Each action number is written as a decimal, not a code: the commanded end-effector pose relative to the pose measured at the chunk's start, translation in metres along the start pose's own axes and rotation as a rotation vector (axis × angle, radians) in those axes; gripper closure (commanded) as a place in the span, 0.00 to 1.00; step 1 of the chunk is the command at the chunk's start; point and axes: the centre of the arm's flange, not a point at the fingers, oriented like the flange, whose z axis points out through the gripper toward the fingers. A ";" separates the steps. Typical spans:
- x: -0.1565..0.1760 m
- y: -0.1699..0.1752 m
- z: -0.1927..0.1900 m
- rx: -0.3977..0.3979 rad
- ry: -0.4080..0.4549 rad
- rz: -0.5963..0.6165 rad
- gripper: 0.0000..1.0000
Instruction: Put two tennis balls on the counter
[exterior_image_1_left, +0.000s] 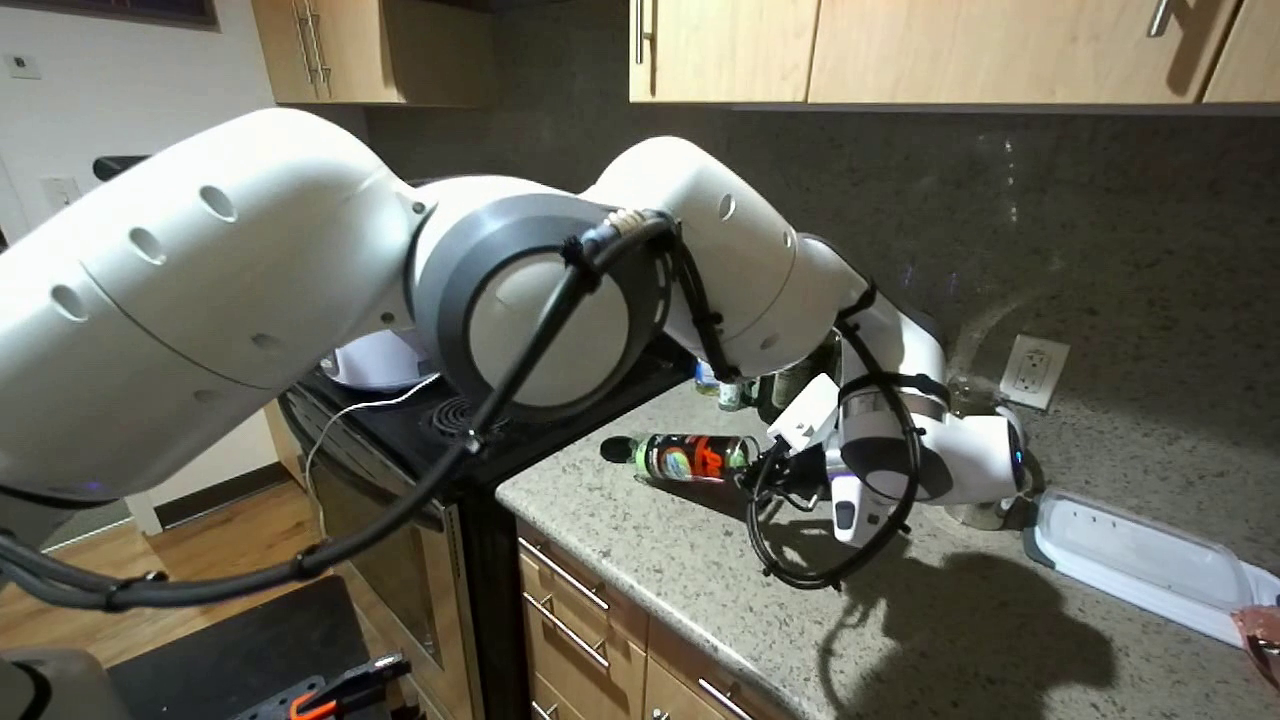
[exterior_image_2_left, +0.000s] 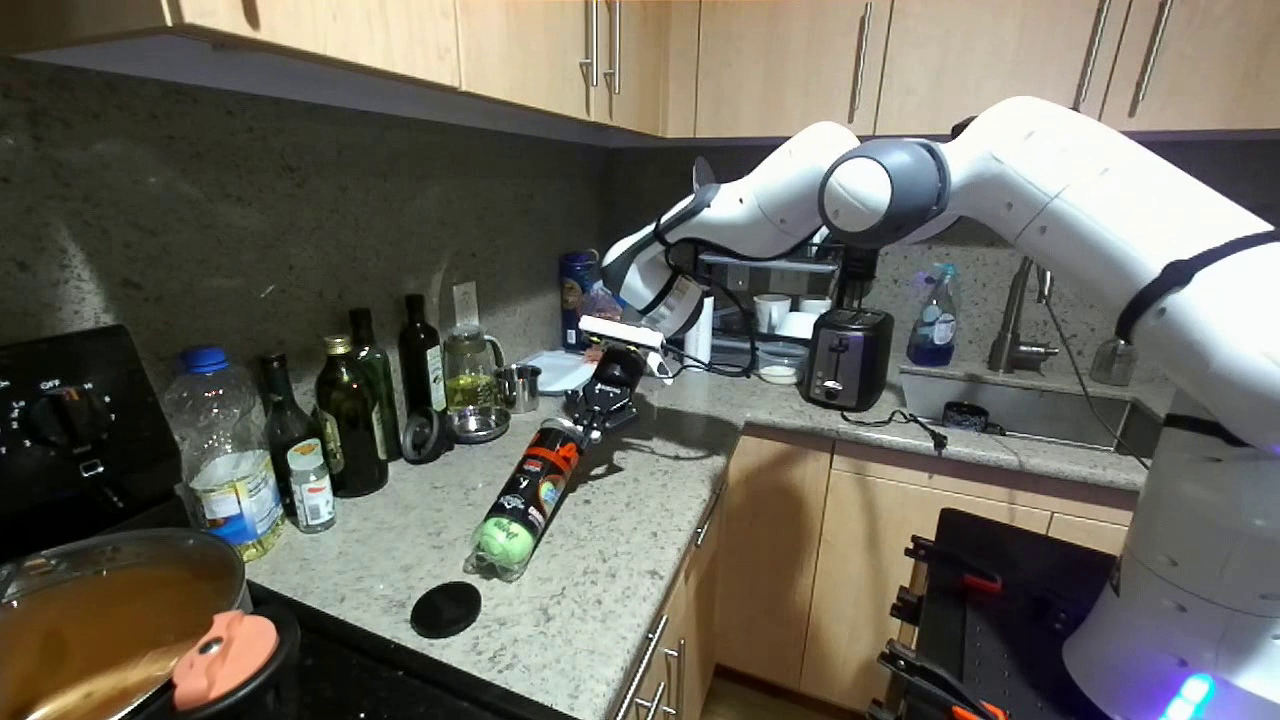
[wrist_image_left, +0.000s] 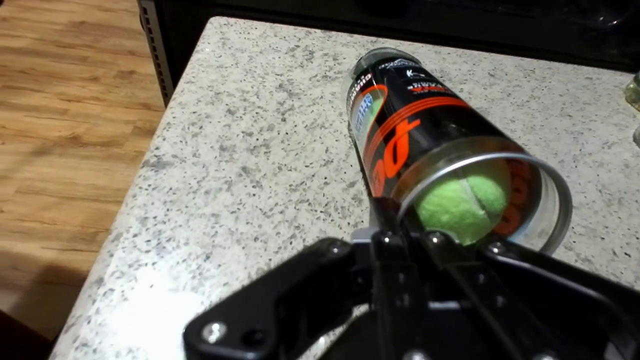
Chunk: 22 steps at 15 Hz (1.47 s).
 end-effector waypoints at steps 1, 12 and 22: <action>0.028 -0.019 -0.007 -0.001 -0.033 0.066 0.99; 0.089 -0.015 0.004 -0.016 -0.123 0.214 0.99; 0.106 -0.016 0.011 -0.022 -0.148 0.275 0.99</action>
